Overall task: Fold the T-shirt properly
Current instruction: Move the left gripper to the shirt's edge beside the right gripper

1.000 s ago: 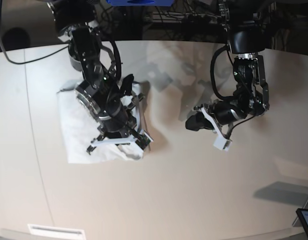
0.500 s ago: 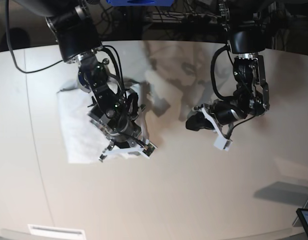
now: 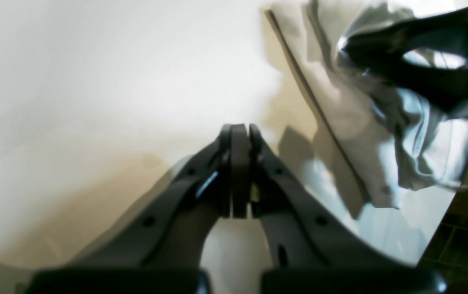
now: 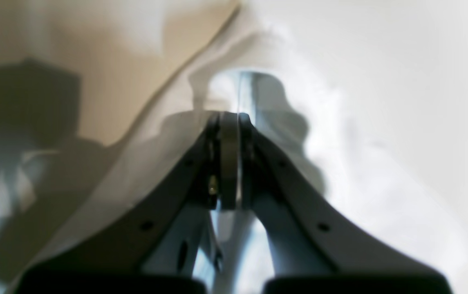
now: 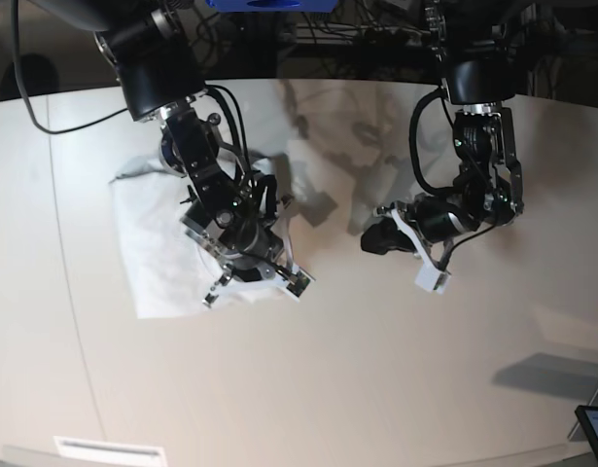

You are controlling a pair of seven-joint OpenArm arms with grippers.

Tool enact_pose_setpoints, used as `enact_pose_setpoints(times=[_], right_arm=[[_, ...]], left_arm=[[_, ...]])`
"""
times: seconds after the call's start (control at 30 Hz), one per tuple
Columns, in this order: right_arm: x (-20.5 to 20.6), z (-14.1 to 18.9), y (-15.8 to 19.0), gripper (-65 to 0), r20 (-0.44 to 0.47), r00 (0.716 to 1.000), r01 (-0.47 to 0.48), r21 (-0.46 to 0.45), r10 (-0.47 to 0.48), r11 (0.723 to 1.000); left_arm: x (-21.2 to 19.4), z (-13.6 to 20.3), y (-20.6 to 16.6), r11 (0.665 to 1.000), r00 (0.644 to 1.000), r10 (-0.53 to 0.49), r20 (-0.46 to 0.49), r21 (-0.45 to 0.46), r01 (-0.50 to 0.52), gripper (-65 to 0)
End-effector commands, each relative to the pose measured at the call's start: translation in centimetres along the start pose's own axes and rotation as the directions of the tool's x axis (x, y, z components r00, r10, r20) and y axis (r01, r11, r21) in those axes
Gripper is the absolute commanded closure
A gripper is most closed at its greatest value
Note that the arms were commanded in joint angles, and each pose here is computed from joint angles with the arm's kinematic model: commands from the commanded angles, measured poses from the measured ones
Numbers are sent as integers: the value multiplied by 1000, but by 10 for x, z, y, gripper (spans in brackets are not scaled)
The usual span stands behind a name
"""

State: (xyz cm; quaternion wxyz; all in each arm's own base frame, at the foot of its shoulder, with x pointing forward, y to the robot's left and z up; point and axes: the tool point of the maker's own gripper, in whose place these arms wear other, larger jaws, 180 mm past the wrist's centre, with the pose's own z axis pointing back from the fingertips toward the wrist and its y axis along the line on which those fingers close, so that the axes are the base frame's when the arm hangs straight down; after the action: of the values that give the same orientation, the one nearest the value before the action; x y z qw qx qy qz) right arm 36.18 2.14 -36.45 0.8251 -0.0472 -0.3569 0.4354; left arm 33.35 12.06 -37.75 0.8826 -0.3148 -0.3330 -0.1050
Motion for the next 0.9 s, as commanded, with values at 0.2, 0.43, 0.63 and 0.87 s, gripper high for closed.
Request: enact_pose_setpoints(times=[0.2, 0.43, 0.63, 0.87], right_arm=[[53, 71, -77, -9, 175, 984, 38, -248, 6, 968], [-24, 75, -111, -9, -21, 996, 73, -383, -88, 921], [-81, 85, -135, -9, -111, 976, 118, -447, -185, 887], [-142, 105, -162, -10, -211, 943, 113, -523, -257, 845]], left_arm=[[16, -4, -15, 998, 999, -46, 28, -40, 47, 0], [24, 4, -50, 983, 984, -167, 60, -68, 171, 0], [9, 9, -109, 936, 948, -313, 60, -152, 319, 0], [-53, 3, -141, 928, 956, -291, -45, -258, 270, 0]])
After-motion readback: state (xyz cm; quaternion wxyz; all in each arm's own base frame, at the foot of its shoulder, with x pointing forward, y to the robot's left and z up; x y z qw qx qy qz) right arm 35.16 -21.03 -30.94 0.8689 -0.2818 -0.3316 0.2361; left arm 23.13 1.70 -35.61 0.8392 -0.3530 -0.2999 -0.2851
